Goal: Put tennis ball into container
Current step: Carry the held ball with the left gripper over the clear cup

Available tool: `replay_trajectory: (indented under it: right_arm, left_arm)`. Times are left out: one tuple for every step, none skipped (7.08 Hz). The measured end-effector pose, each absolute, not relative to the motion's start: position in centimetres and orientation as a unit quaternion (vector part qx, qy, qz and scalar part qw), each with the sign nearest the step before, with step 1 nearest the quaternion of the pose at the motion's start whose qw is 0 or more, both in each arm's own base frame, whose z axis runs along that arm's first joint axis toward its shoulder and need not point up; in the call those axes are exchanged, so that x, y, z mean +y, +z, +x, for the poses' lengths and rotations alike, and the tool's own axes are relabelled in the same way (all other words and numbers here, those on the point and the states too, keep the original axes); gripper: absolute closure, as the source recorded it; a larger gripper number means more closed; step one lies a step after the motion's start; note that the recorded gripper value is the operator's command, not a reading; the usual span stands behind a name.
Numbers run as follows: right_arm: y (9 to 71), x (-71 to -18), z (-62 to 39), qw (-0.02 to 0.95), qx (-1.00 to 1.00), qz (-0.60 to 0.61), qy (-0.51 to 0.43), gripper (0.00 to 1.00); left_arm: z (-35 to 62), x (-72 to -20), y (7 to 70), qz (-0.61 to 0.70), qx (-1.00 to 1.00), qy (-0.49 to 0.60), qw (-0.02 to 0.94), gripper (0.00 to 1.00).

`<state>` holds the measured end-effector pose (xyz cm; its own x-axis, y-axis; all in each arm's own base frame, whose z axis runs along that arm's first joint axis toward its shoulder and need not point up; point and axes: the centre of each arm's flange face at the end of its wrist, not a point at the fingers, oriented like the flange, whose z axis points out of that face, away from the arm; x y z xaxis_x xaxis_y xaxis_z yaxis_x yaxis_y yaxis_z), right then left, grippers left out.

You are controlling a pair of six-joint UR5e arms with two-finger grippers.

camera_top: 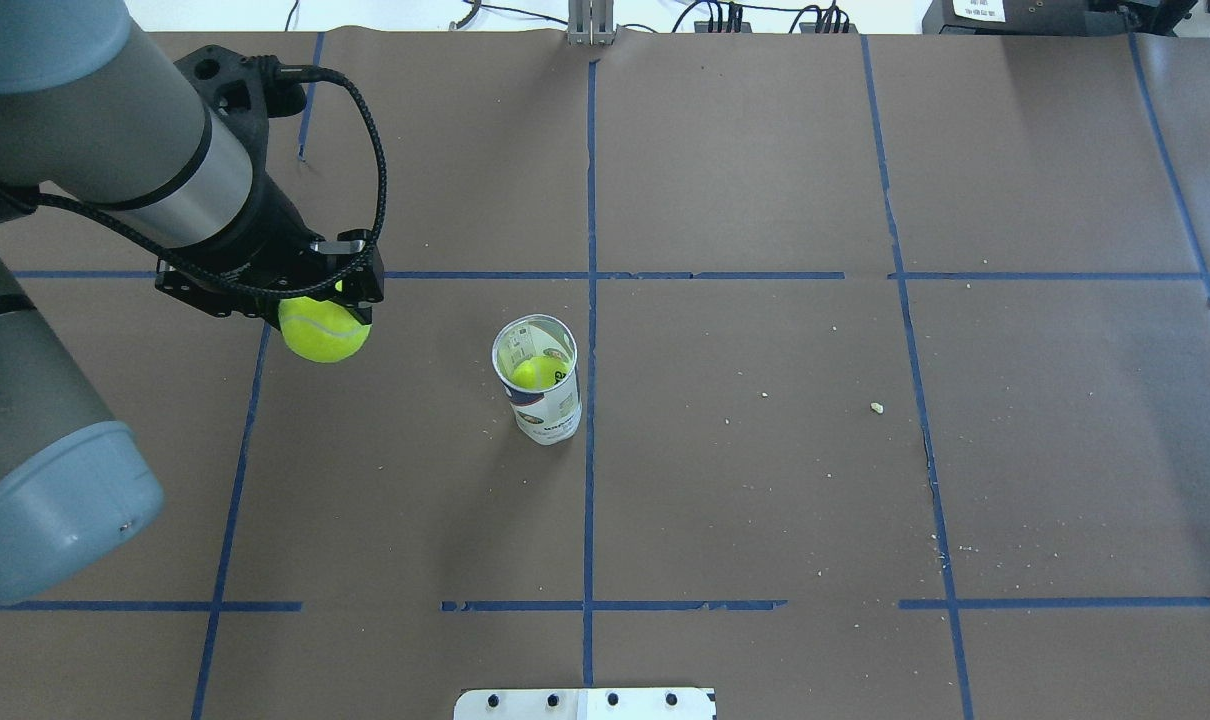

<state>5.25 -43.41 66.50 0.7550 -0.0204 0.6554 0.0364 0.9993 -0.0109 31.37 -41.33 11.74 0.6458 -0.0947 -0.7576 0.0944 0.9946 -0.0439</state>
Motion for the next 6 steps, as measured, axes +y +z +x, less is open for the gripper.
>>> replay_trajectory:
  right_arm:
    - [66.5, -43.4, 5.3, 0.937, -0.350, -0.011, -0.015, 0.00]
    - [66.5, -43.4, 5.3, 0.937, -0.350, -0.011, -0.015, 0.00]
    - [66.5, -43.4, 5.3, 0.937, -0.350, -0.011, -0.015, 0.00]
    - [66.5, -43.4, 5.3, 0.937, -0.350, -0.011, -0.015, 0.00]
    - [66.5, -43.4, 5.3, 0.937, -0.350, -0.011, -0.015, 0.00]
    - [66.5, -43.4, 5.3, 0.937, -0.350, -0.011, -0.015, 0.00]
  left_arm:
    - [33.1, -41.5, 9.7, -0.018, 0.424, -0.066, 0.903, 1.00]
    - [35.5, -41.3, 8.0, -0.034, 0.425, -0.072, 0.902, 1.00]
    - [37.8, -41.4, 6.6, -0.045, 0.423, -0.072, 0.902, 1.00]
    - [39.7, -41.7, 5.4, -0.051, 0.421, -0.070, 0.903, 1.00]
    - [41.3, -42.1, 4.8, -0.054, 0.421, -0.066, 0.903, 1.00]
    - [42.5, -42.7, 4.7, -0.053, 0.421, -0.065, 0.903, 1.00]
